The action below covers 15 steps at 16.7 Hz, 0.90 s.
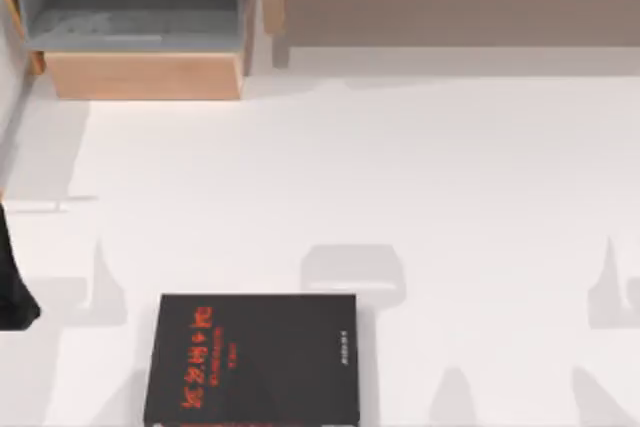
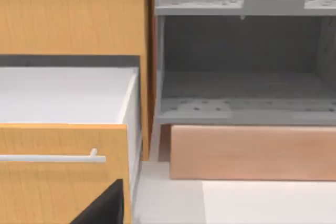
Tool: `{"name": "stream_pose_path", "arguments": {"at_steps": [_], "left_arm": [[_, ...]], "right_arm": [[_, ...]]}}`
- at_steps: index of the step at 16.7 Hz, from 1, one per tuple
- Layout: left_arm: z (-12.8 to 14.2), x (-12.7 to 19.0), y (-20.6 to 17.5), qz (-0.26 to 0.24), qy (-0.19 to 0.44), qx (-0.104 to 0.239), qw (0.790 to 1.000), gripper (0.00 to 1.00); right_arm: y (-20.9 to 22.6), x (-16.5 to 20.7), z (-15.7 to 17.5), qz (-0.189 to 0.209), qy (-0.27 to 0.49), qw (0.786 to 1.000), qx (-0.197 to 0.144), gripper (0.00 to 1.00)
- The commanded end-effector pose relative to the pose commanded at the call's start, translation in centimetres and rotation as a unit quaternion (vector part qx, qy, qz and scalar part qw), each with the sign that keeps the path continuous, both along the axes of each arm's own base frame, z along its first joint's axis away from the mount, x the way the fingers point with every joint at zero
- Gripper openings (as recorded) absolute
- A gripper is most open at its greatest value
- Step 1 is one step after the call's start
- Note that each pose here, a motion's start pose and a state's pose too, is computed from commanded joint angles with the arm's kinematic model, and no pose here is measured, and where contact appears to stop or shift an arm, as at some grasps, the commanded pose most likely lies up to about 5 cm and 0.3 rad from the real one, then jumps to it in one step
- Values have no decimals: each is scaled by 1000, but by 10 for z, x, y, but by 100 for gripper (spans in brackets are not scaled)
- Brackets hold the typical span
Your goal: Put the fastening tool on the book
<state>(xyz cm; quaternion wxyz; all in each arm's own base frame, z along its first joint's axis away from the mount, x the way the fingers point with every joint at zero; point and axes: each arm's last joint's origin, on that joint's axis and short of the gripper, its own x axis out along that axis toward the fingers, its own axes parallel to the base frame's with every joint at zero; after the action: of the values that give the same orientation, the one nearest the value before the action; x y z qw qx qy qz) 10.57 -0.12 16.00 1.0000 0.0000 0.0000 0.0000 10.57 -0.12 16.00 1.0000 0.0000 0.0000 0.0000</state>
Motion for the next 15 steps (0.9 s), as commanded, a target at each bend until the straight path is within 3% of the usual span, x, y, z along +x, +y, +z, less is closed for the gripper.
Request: {"name": "stream_pose_path", "arguments": {"at_steps": [7, 11, 15], "left_arm": [[20, 2, 2, 8, 43, 11, 999, 100], [59, 16, 7, 20, 122, 30, 992, 100], [107, 51, 17, 31, 227, 49, 972, 100]], "right_arm": [[0, 0, 0, 0, 0, 1000, 0, 100], [0, 0, 0, 0, 0, 1000, 0, 100], [0, 0, 0, 0, 0, 1000, 0, 100]]}}
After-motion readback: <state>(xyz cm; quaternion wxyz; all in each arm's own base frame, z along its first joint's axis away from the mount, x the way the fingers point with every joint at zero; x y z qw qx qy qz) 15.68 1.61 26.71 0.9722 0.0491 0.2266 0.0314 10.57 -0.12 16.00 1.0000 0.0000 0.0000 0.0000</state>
